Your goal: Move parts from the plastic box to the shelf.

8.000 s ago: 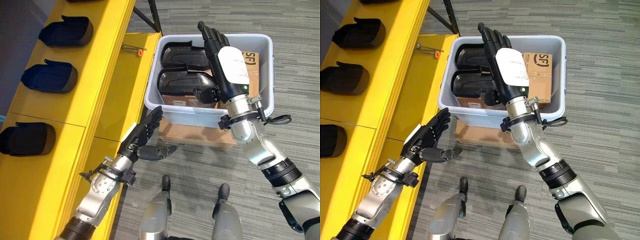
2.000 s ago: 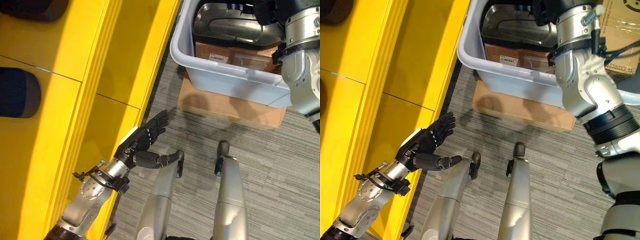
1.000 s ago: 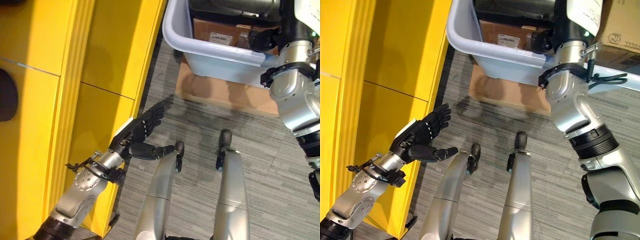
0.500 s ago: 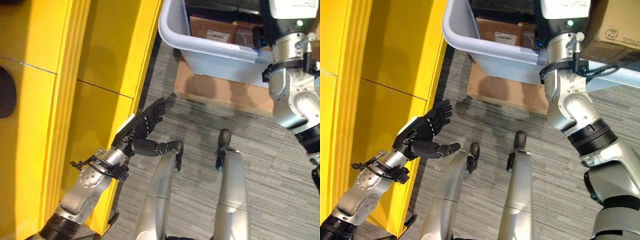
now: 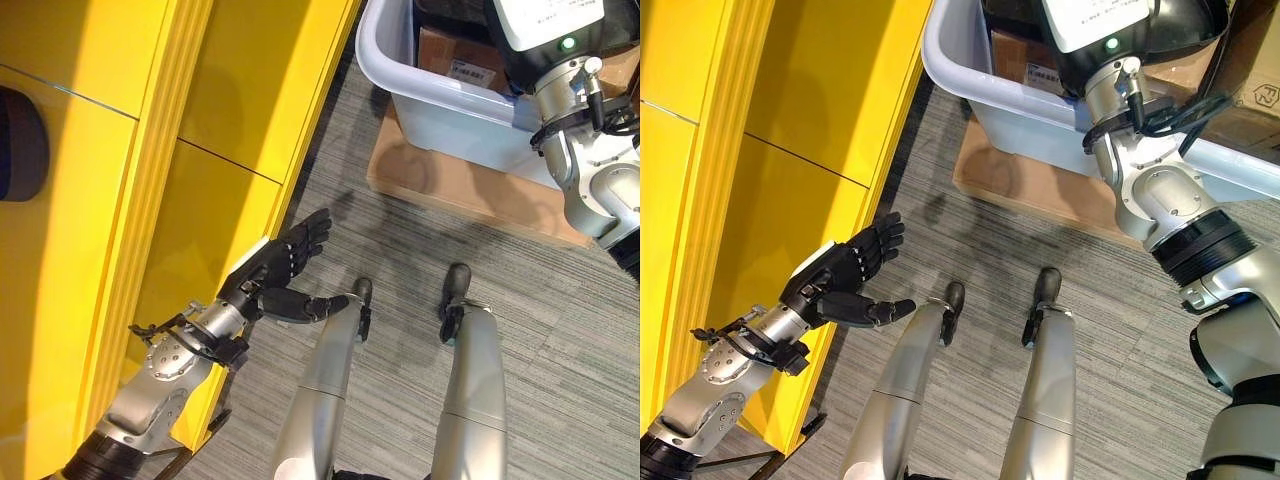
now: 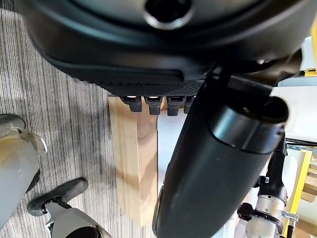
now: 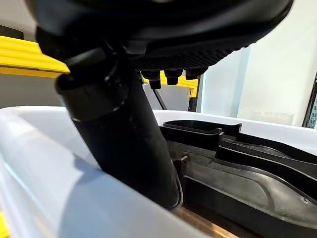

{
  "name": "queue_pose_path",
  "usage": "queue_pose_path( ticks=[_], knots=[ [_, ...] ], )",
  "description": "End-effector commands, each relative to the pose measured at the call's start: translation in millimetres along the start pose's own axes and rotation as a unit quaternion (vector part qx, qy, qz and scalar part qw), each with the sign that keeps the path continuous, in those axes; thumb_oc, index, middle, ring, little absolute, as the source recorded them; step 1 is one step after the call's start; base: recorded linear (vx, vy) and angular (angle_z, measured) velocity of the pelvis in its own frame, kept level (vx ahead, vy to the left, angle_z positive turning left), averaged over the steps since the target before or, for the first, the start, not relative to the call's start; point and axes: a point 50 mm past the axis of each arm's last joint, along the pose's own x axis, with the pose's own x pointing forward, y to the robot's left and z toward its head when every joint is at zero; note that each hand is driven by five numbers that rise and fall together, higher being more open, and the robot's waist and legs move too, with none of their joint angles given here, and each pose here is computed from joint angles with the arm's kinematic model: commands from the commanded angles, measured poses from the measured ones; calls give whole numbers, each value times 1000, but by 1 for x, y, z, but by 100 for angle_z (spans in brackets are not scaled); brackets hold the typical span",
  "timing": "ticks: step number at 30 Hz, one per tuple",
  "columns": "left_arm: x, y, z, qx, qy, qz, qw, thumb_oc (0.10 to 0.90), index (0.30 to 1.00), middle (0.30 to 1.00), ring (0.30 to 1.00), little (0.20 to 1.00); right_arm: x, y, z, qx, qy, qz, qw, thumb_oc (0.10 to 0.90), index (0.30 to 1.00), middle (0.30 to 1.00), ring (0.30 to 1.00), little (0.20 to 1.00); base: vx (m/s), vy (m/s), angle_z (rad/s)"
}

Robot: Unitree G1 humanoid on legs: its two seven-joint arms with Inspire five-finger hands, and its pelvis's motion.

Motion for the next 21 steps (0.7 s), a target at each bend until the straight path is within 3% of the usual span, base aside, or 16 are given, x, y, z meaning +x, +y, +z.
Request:
queue_pose_path(
  ticks=[1, 8, 14, 18, 21],
  knots=[
    [-1, -14, 37, 1, -114, -32, 993, 900, 1000, 1000, 1000, 1000, 20, -44, -23, 52, 62, -102, 992, 900, 1000, 1000, 1000, 1000, 0, 0, 0],
    [4, -16, 35, -1, -120, -23, 992, 900, 1000, 1000, 1000, 1000, 8, -6, -24, 172, 139, 23, 975, 900, 1000, 1000, 1000, 1000, 2, 11, -2],
    [8, -17, 33, -2, -122, -19, 992, 900, 1000, 1000, 1000, 1000, 10, 1, -25, 194, 165, 52, 966, 900, 1000, 1000, 1000, 1000, 0, 0, 0],
    [11, -19, 32, 0, -125, -17, 992, 900, 1000, 1000, 1000, 1000, 15, -1, -24, 181, 159, 73, 968, 900, 1000, 1000, 1000, 1000, 0, 0, 0],
    [11, -18, 31, 1, -125, -14, 992, 900, 1000, 1000, 1000, 1000, 21, -8, -23, 86, 107, 98, 986, 900, 1000, 1000, 1000, 1000, 0, 0, 0]
  ],
)
